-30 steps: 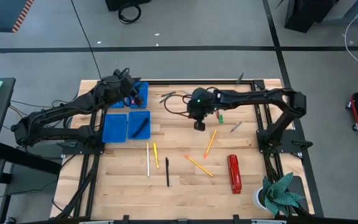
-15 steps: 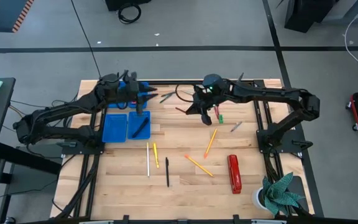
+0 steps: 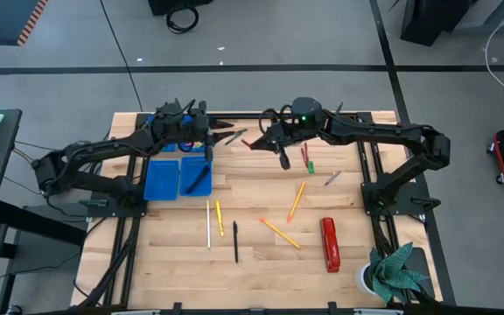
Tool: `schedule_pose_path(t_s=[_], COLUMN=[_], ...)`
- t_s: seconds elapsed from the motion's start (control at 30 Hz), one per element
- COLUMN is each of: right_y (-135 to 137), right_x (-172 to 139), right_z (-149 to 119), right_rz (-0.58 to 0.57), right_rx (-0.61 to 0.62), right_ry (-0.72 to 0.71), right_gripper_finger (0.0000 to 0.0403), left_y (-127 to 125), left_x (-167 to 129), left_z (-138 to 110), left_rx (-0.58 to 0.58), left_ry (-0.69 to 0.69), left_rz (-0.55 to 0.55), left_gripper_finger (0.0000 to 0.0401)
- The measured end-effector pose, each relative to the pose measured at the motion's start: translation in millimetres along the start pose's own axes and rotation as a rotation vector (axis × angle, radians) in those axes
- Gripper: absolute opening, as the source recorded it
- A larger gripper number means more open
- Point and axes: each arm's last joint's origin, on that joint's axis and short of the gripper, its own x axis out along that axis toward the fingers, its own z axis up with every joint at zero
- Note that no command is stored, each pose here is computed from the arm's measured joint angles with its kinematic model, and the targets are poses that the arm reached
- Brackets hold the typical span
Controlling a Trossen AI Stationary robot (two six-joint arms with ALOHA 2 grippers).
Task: Sort crayons/erasers/pens/pencils in bins
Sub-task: Put the red crayon into the top left blue bin
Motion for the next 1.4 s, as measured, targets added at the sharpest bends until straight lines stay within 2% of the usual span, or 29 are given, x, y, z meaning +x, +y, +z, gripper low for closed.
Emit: schedule_pose_path(t_s=[0.13,0.4,0.47,0.6,0.93,1.03,1.4], right_y=[-2.5,0.0,4.9,19.1,24.4,24.0,23.3], right_x=[1.4,13.9,19.2,27.2,30.1,30.0,30.0], right_z=[-3.4,-15.4,-17.8,-25.2,-23.6,-22.3,-21.0], right_rz=[-0.070,-0.047,-0.031,-0.009,-0.022,-0.027,-0.032], right_rx=[-0.039,-0.021,0.000,-0.045,-0.054,-0.058,-0.062], right_ry=[0.041,0.091,0.100,0.133,0.118,0.106,0.093], right_gripper_finger=[0.0030,0.0030,0.0030,0.0030,0.0030,0.0030,0.0030], left_y=[-2.5,-18.1,-24.8,-35.3,-40.4,-42.5,-43.7], left_x=[0.3,3.6,4.6,5.9,6.3,6.3,9.4], left_z=[0.3,2.7,1.1,0.3,-1.4,-2.6,5.6], left_rx=[-0.019,0.011,0.030,0.074,0.048,0.074,0.105], left_ry=[-0.011,-0.019,0.003,0.019,0.045,0.056,-0.037], left_rz=[-0.060,-0.143,-0.173,-0.217,-0.239,-0.250,-0.235], left_gripper_finger=[0.0103,0.0115,0.0120,0.0132,0.0168,0.0177,0.0197])
